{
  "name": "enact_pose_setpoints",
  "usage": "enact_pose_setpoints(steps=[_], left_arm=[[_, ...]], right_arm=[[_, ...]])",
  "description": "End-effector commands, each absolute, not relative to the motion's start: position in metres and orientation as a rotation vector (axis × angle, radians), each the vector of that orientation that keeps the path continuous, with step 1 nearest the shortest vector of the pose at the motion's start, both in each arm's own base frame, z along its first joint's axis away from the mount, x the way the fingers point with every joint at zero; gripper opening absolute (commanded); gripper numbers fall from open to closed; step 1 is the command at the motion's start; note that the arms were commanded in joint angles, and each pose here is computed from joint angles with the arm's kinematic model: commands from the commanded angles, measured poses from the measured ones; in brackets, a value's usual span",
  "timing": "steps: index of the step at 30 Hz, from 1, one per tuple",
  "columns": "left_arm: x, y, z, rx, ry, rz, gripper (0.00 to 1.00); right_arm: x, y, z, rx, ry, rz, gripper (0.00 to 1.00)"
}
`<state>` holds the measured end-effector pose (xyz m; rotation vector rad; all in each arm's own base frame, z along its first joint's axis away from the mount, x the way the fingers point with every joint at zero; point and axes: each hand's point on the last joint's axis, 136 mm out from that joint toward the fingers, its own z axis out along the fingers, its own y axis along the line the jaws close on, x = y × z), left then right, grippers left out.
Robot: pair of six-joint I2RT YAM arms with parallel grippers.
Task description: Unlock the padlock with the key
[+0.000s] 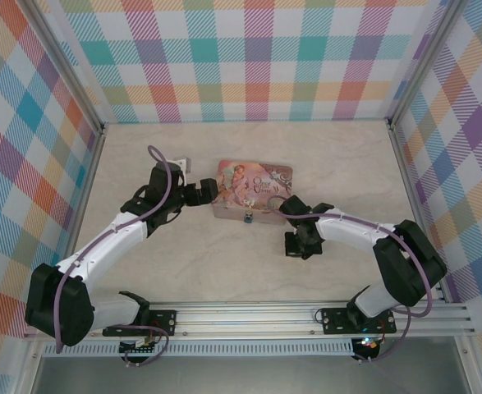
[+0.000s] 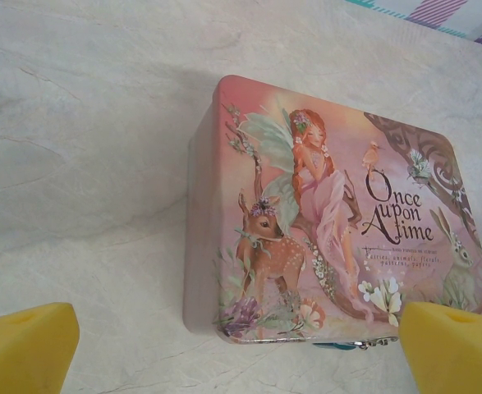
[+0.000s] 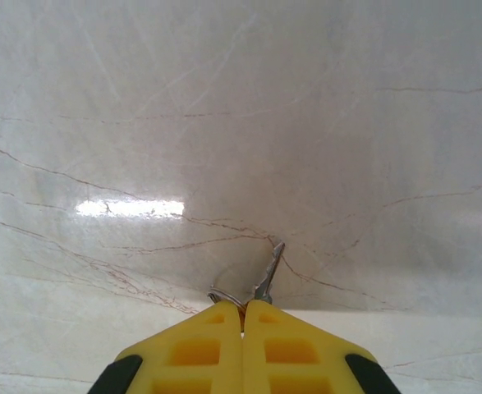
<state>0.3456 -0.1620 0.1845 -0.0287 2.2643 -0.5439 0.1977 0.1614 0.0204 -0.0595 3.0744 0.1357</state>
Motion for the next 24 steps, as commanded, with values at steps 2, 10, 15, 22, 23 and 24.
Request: enact_pose_setpoints(steps=[2,10,15,22,23,24], left_arm=[[0.340,-0.160,0.188,-0.003,2.264,-0.524,1.00],[0.336,-0.164,0.202,-0.022,2.247,-0.586,1.00],[0.332,-0.166,0.210,-0.080,2.256,-0.638,1.00],[0.319,-0.190,0.233,-0.124,2.294,-0.878,0.98],[0.318,-0.194,0.237,-0.130,2.296,-0.906,0.97],[0.317,-0.197,0.242,-0.138,2.299,-0.937,0.95]], right_arm=[[0.204,0.165,0.030,-0.118,3.028,0.141,0.02],[0.216,0.167,0.053,-0.189,2.900,0.188,0.00],[0.226,0.177,0.069,-0.274,2.805,0.257,0.00],[0.261,0.213,0.150,-0.587,2.291,0.281,0.00],[0.266,0.217,0.162,-0.621,2.221,0.266,0.00],[0.271,0.220,0.174,-0.661,2.149,0.244,0.00]])
